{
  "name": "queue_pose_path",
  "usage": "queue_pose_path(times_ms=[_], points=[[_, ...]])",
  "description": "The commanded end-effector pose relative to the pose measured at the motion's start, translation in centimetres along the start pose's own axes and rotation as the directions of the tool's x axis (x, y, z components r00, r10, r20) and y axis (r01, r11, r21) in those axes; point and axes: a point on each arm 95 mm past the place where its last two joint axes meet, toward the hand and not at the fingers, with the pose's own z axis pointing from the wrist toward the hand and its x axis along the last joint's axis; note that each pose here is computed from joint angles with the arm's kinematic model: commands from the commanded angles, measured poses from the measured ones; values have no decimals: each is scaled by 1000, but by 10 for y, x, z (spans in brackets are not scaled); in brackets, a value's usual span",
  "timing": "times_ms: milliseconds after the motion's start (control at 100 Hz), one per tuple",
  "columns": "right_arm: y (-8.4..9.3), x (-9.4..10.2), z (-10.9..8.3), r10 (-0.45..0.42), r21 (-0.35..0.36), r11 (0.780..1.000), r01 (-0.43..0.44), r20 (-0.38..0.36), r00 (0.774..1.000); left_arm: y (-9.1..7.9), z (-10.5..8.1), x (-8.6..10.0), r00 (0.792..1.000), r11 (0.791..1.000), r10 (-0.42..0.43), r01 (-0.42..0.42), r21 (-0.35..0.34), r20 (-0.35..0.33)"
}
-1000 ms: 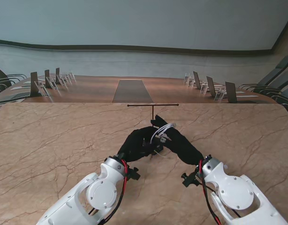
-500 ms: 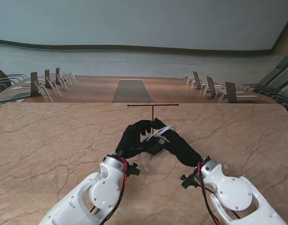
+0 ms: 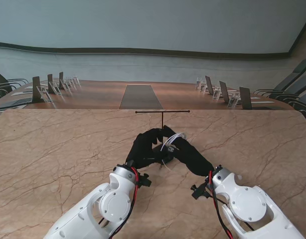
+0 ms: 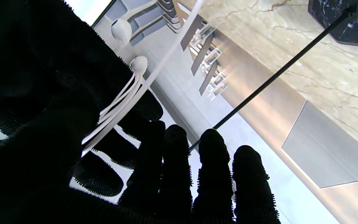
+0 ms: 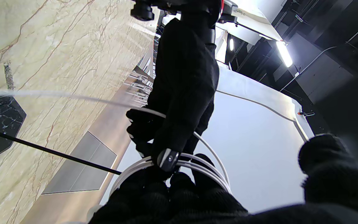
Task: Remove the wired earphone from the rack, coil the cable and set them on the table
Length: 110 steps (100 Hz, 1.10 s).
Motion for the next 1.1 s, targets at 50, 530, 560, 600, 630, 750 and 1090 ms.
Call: queue_pose_path(times_ms=[50, 530, 560, 600, 630, 750, 1090], points=[[-3, 7, 5, -2, 17, 1000, 2, -23, 1000, 5, -1, 5, 1000, 1000, -7, 7, -13, -7], [-18, 4, 3, 22, 45, 999, -22, 4, 1000, 5, 15, 20, 994, 990, -109, 109, 91, -3], [-18, 4, 3, 22, 43, 999, -22, 6, 1000, 5, 16, 21, 993, 989, -116, 115, 93, 0], [-18, 4, 2, 22, 43, 999, -22, 9, 1000, 5, 16, 21, 993, 988, -121, 121, 98, 1], [-18, 3, 2, 21, 41, 999, -22, 11, 1000, 5, 16, 21, 992, 987, -125, 124, 104, 3], [-17, 2, -1, 17, 30, 999, -17, 13, 1000, 3, 16, 19, 992, 987, -122, 120, 105, 15], [-5, 7, -7, -11, 3, 1000, 11, -11, 1000, -3, 13, 4, 996, 992, -71, 65, 112, 50]])
